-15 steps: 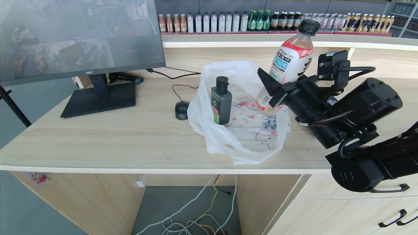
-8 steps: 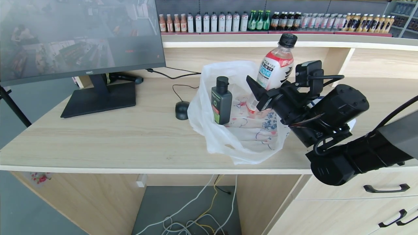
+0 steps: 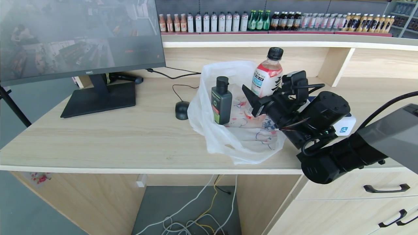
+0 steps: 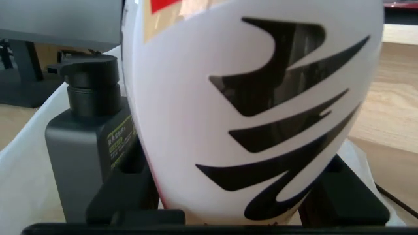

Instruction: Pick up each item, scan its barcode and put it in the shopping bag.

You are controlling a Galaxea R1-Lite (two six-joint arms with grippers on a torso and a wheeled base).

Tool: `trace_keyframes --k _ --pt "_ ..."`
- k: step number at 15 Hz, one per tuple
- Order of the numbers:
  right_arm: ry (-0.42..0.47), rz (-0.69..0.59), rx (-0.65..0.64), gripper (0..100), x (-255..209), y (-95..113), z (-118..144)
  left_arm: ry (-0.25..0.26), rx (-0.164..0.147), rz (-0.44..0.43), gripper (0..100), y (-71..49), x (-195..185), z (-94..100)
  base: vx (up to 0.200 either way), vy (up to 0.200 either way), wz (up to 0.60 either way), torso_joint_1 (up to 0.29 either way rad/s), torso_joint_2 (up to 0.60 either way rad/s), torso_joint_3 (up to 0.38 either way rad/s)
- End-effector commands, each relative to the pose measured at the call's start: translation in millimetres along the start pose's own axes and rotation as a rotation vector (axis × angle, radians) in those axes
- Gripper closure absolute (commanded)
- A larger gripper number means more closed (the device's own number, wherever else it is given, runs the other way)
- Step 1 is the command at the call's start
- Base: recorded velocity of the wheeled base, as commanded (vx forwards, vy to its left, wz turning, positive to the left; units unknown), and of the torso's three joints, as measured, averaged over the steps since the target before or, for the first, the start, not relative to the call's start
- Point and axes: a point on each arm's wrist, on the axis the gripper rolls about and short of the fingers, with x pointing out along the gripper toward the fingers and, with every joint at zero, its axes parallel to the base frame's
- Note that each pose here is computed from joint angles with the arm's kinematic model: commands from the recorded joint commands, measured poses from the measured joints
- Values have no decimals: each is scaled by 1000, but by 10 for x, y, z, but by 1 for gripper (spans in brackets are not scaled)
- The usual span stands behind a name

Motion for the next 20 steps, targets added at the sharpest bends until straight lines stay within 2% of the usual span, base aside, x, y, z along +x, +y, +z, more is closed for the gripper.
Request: trace_keyframes --k 1,10,20 --pt "4 1 -4 100 3 8 -27 -1 0 0 0 0 0 0 0 0 0 0 0 0" --pt "43 6 -4 100 -18 37 -181 -1 0 0 0 0 0 0 0 0 0 0 0 0" --pt "54 5 6 100 -24 44 -228 -1 0 0 0 0 0 0 0 0 0 0 0 0"
